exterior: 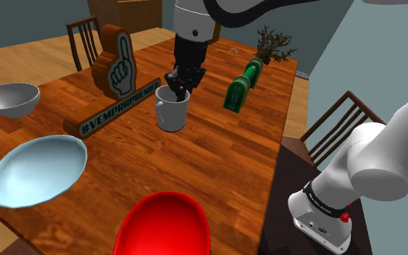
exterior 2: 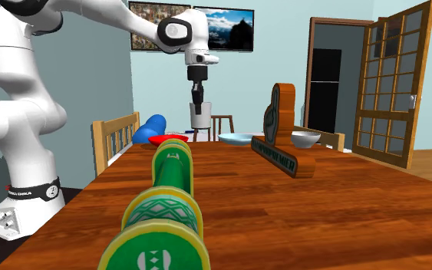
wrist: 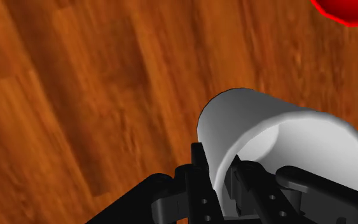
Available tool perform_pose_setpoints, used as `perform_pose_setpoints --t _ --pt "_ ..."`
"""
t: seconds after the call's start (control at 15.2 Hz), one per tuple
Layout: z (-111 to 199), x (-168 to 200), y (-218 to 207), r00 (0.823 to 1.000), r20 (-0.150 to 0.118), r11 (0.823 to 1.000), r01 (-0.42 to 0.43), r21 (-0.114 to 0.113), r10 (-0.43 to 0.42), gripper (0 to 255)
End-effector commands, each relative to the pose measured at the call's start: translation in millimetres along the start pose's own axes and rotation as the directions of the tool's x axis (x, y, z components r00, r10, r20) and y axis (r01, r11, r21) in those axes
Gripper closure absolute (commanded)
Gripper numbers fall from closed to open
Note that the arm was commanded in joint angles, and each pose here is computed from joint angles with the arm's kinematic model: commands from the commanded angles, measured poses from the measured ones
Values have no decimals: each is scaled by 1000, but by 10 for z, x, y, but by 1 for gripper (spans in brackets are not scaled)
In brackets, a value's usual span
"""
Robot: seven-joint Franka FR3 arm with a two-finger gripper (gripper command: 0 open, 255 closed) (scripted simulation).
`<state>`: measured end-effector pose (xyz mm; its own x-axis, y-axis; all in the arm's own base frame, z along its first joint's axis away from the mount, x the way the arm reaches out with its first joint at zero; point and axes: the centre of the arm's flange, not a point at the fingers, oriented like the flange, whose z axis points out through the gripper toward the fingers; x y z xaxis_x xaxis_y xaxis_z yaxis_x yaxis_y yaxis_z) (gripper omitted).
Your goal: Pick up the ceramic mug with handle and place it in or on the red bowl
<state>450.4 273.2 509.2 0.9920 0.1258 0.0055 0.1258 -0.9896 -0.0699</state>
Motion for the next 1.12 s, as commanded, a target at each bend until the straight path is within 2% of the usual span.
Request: perform_pose_setpoints --t 0.0,1.06 --pt "-4 -191 -208 1000 0 1000 -1 0 1 255" --pt "-58 -1627 -1756 1000 0 1000 -1 0 1 255"
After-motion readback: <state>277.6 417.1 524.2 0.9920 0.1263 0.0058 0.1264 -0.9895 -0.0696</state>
